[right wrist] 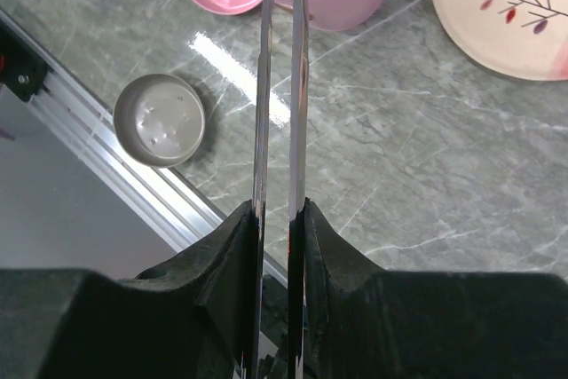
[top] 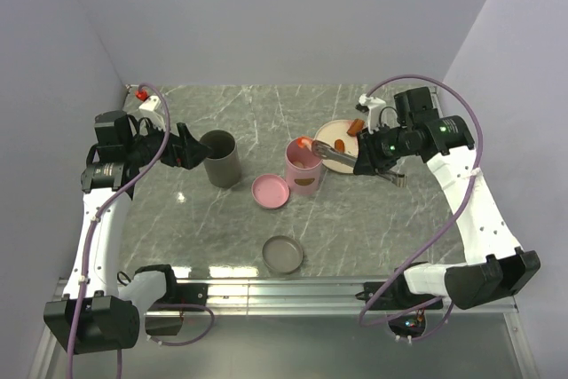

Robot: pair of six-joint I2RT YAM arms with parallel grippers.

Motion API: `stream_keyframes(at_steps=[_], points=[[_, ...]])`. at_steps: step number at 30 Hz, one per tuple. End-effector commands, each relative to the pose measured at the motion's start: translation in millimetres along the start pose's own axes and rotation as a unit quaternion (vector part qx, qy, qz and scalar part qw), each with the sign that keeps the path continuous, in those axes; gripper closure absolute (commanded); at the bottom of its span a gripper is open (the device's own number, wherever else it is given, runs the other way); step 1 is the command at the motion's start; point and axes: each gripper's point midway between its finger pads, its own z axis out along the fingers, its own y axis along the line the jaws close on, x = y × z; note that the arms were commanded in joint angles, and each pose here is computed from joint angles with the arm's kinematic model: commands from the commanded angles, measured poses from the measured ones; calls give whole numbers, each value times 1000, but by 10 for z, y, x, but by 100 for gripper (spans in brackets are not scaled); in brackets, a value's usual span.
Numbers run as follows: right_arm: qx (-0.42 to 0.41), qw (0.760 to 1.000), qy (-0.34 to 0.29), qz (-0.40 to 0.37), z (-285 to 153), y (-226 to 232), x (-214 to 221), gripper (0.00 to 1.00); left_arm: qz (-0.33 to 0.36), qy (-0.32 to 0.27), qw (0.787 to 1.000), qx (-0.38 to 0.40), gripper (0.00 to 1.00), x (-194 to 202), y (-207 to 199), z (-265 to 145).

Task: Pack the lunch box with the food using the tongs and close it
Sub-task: Place the fake food in the packing box.

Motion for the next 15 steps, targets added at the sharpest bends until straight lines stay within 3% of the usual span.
stream_keyframes(at_steps=[1,15], points=[[6,1000,-13,-24,-30,61,-71,75,20,-15,1000,16,1,-132,-100,-46],[10,1000,-2,-28,73,63,-118,73,15,-6,1000,16,1,-132,-61,-8]])
